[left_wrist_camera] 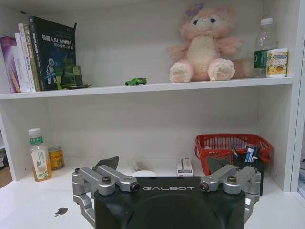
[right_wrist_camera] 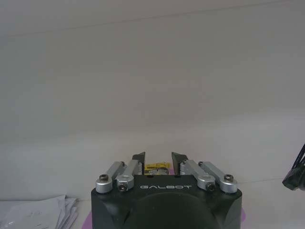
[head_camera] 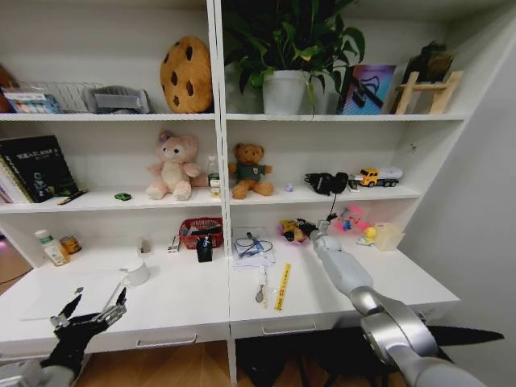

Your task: Organize the objects on the table.

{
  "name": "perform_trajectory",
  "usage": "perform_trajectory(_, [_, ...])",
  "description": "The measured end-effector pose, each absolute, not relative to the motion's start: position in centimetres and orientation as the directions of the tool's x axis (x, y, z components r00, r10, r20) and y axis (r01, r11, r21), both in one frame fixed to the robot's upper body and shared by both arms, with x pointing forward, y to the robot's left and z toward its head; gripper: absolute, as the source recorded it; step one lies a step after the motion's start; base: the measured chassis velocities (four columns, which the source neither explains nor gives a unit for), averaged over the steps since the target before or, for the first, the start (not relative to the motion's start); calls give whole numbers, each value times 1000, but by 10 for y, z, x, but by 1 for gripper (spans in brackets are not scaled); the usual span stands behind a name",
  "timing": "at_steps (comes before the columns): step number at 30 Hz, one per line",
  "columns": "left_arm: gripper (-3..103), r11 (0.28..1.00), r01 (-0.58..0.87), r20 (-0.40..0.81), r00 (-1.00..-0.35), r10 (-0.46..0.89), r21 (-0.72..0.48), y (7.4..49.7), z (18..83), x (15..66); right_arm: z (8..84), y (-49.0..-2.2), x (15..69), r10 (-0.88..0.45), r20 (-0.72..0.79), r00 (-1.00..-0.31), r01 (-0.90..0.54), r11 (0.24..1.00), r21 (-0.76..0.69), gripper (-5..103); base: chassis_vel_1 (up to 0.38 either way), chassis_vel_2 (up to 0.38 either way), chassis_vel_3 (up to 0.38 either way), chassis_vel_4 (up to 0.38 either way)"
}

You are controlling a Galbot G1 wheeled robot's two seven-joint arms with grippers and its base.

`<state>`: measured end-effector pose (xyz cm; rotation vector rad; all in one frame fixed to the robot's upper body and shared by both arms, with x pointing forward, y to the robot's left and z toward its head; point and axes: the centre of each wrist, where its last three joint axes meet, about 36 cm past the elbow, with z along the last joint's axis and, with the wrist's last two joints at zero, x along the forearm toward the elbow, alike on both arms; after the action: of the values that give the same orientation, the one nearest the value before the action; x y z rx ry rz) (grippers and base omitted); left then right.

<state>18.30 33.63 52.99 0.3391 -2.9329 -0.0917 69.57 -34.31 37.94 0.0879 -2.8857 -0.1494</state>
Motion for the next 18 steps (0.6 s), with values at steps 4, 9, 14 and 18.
perform_trajectory(4, [100,972,-220,178,-956,-232,83,336,530,183,379,-343,681,-91,237,-967,-63,990,125,47,0,0,0,0])
perform_trajectory(9, [100,972,-221,178,-956,-232,83,336,530,183,375,-362,635,-83,220,-972,-62,993,102,65,0,0,0,0])
perform_trajectory(14, [100,972,-220,178,-956,-231,82,336,530,183,409,-391,562,-88,176,-980,-76,994,75,86,0,0,0,0])
perform_trajectory(18, [100,972,-220,178,-956,-232,82,336,530,183,415,-397,516,-103,165,-981,-98,994,38,91,0,0,0,0])
